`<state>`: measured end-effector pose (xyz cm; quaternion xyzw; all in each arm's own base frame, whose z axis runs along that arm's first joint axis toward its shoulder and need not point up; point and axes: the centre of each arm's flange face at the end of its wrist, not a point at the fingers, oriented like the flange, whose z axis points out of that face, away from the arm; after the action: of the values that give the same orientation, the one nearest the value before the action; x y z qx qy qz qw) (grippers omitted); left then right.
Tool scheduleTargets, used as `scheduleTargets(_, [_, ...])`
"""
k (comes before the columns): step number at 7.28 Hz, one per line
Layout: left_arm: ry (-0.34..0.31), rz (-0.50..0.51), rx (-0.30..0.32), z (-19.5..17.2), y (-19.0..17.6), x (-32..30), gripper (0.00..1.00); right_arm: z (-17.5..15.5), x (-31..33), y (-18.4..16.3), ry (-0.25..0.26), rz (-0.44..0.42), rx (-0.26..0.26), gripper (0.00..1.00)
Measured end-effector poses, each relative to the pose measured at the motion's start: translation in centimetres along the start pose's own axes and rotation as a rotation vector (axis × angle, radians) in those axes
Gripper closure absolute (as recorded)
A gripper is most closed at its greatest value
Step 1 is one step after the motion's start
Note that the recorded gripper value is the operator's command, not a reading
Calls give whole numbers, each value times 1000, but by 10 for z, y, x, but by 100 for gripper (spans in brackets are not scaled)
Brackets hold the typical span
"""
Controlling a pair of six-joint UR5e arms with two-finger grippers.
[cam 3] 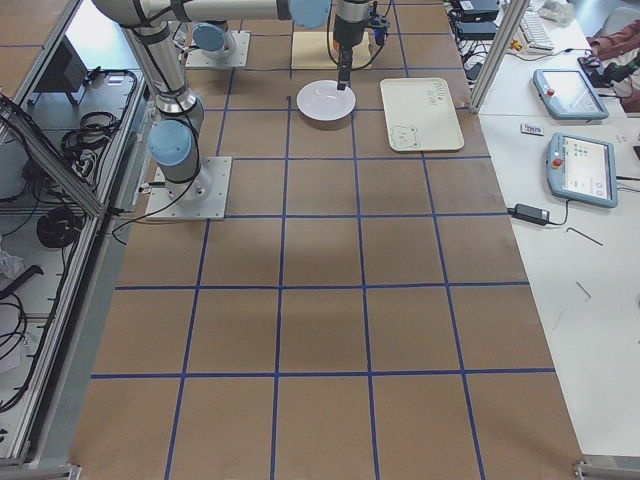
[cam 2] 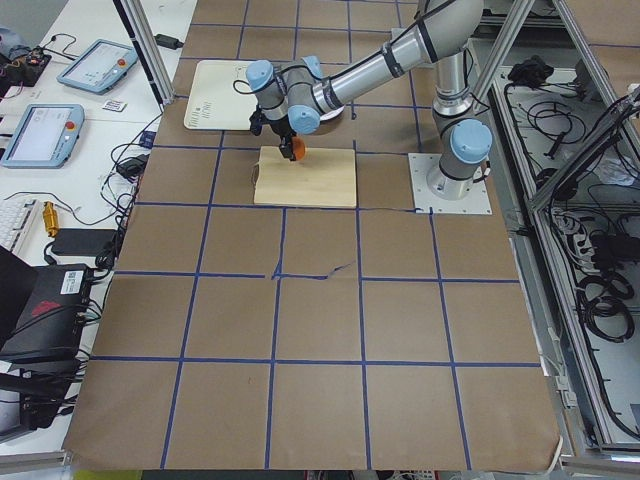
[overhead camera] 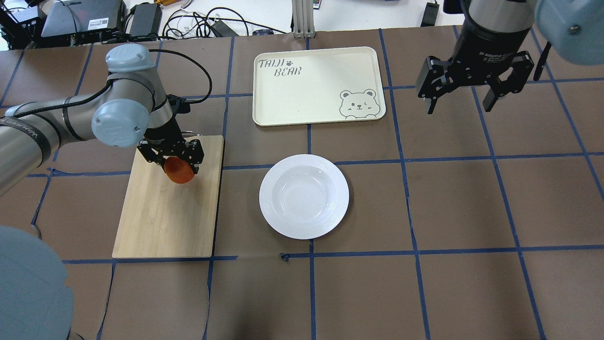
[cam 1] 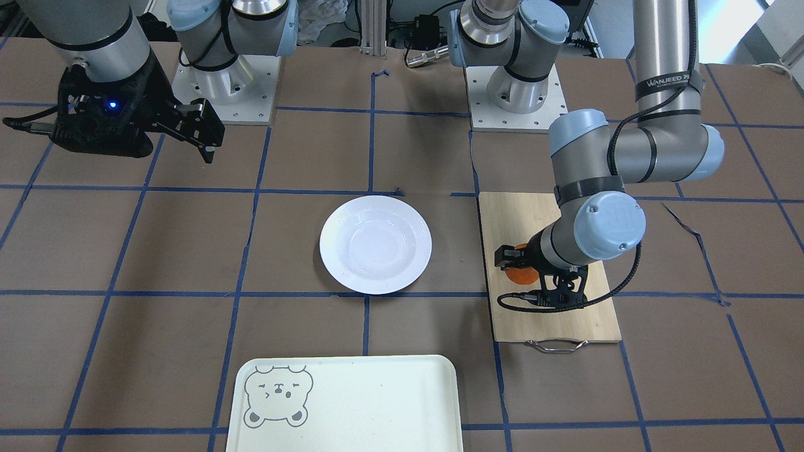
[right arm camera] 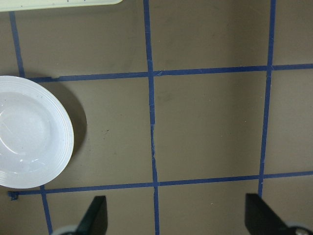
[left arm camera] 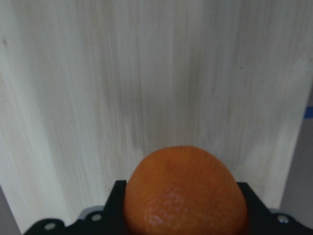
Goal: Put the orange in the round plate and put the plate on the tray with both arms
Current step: 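Carry the orange with the left gripper onto the white plate and release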
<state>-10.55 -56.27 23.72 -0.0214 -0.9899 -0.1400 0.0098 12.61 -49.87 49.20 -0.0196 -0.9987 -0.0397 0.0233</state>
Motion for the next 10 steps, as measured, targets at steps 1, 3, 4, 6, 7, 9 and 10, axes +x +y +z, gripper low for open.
scheduleTargets(1, [16, -43, 0, -6, 10, 41, 89, 0, 0, 0, 1, 0, -1, 0])
scheduleTargets(3, [13, -178, -8, 6, 31, 131, 85, 2, 0, -1, 2, 0, -2, 0])
scheduleTargets(4, [12, -248, -3, 19, 42, 174, 74, 3, 1, -2, 5, 1, -3, 0])
scheduleTargets(6, [57, -314, 12, 43, 51, 227, 1, 7, 3, -5, 13, 3, -13, 0])
scheduleTargets(7, [72, -315, 25, 46, 50, 235, 0, 8, 4, -6, 16, 5, -20, 0])
scheduleTargets(9, [84, -291, 78, 27, 45, 228, 0, 11, 7, -7, 18, 10, -33, 0])
scheduleTargets(10, [75, -269, 101, 9, 35, 204, 0, 15, 7, -9, 16, 11, -44, 0])
